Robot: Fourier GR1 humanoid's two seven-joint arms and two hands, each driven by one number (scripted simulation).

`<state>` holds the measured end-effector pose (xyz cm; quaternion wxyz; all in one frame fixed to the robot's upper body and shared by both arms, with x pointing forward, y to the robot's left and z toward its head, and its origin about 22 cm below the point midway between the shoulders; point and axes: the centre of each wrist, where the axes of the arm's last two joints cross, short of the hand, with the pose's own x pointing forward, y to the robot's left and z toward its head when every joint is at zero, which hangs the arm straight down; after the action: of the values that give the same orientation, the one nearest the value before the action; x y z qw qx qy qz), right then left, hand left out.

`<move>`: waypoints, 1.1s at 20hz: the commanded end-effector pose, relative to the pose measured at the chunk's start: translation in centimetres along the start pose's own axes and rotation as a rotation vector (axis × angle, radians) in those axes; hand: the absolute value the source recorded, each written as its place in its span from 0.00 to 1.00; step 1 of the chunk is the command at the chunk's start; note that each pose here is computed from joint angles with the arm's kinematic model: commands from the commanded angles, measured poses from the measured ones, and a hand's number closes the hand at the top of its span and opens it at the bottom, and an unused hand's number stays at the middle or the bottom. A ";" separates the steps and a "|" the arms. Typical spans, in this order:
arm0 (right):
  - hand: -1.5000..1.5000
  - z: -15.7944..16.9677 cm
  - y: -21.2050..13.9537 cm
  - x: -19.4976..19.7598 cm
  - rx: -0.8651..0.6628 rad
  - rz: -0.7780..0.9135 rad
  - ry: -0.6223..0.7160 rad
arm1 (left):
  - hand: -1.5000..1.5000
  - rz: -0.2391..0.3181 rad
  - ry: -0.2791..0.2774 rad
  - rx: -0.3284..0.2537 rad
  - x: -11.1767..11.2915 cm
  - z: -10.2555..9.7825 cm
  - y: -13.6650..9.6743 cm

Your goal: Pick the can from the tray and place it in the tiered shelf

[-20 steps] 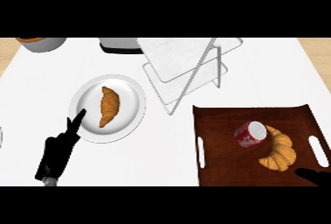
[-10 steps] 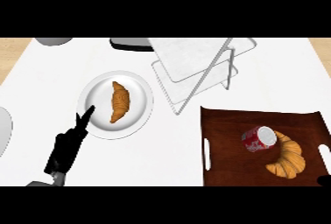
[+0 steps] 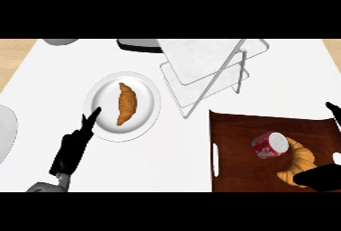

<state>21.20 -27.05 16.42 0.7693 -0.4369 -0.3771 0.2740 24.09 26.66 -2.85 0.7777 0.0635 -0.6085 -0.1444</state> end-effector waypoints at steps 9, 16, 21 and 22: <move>0.00 -2.6 3.7 2.6 0.009 0.088 0.272 | 0.50 0.015 0.002 -0.023 0.4 0.0 -1.0; 0.00 -3.6 4.5 3.2 0.021 0.159 0.295 | 0.50 0.029 0.000 -0.005 -1.7 1.0 -0.7; 0.00 -4.1 5.4 4.7 0.027 0.143 0.281 | 0.50 0.028 -0.004 0.001 0.7 -1.6 -0.3; 0.00 -4.1 5.7 4.9 0.036 0.171 0.275 | 0.50 0.040 -0.007 0.003 -0.8 -0.3 0.7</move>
<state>26.02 -23.90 11.20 0.7703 -0.4591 -0.3180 0.3076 23.74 28.16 -3.38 0.7824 0.0735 -0.6055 -0.1257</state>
